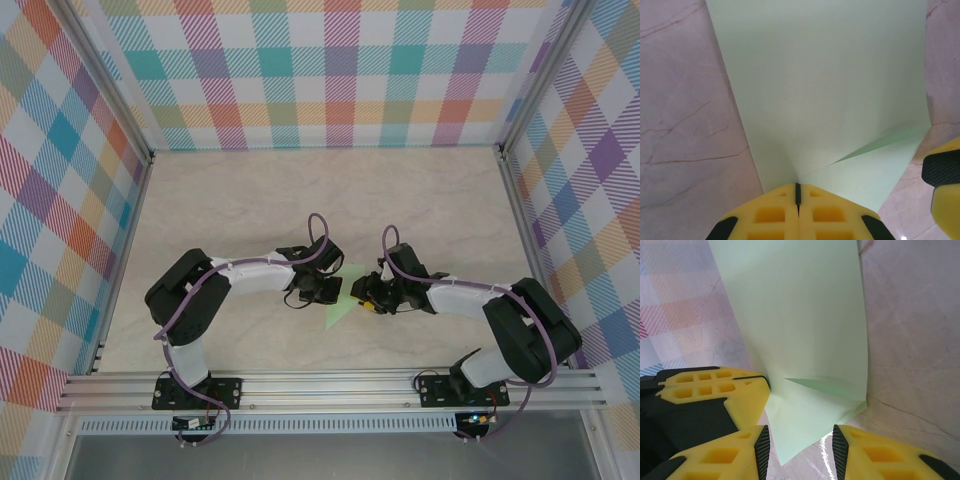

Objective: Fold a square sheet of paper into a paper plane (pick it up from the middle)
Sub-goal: Third fold the triangle at the center of the table, then fourth fold the wing at the center of the table.

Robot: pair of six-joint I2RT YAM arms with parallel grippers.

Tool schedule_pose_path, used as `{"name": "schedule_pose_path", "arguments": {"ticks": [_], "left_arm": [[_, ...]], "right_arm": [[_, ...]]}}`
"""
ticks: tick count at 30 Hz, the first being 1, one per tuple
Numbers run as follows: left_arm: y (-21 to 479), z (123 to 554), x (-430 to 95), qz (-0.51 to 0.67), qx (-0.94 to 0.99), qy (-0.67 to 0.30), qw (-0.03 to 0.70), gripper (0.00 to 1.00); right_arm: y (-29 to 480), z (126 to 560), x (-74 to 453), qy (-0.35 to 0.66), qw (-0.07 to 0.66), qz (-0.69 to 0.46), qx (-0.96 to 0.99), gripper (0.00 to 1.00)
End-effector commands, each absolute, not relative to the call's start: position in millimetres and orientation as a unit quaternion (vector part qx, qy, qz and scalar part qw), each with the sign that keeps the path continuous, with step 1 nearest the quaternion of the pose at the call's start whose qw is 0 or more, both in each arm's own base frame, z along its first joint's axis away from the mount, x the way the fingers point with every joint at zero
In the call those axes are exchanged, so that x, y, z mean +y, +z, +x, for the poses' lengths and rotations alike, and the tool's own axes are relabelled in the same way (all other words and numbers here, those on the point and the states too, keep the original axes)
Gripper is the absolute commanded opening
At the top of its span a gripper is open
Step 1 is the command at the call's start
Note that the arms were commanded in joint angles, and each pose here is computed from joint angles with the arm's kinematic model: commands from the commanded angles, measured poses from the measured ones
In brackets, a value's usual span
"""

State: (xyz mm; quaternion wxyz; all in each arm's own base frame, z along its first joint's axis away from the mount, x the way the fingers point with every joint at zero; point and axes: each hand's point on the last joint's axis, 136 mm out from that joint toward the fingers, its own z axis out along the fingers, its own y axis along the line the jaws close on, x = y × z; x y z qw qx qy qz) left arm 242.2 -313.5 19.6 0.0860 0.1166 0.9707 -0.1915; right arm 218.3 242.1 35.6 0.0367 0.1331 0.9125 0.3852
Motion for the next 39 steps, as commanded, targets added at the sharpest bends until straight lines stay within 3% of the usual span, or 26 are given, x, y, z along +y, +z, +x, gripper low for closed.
{"name": "schedule_pose_path", "arguments": {"ticks": [1, 22, 35, 39], "left_arm": [[13, 244, -301, 0.098, 0.975, -0.179, 0.089, 0.00], [12, 243, -294, 0.092, 0.976, -0.178, 0.086, 0.00], [50, 253, -306, 0.082, 0.964, -0.221, 0.124, 0.06], [60, 252, -308, 0.074, 0.960, -0.237, 0.130, 0.08]], "right_arm": [[29, 218, 239, 0.370, 0.028, 0.152, 0.916, 0.40], [34, 231, 250, 0.409, 0.050, 0.156, 0.898, 0.36], [45, 218, 259, 0.419, 0.060, 0.015, 0.906, 0.35], [38, 219, 262, 0.411, 0.046, 0.002, 0.910, 0.27]]}}
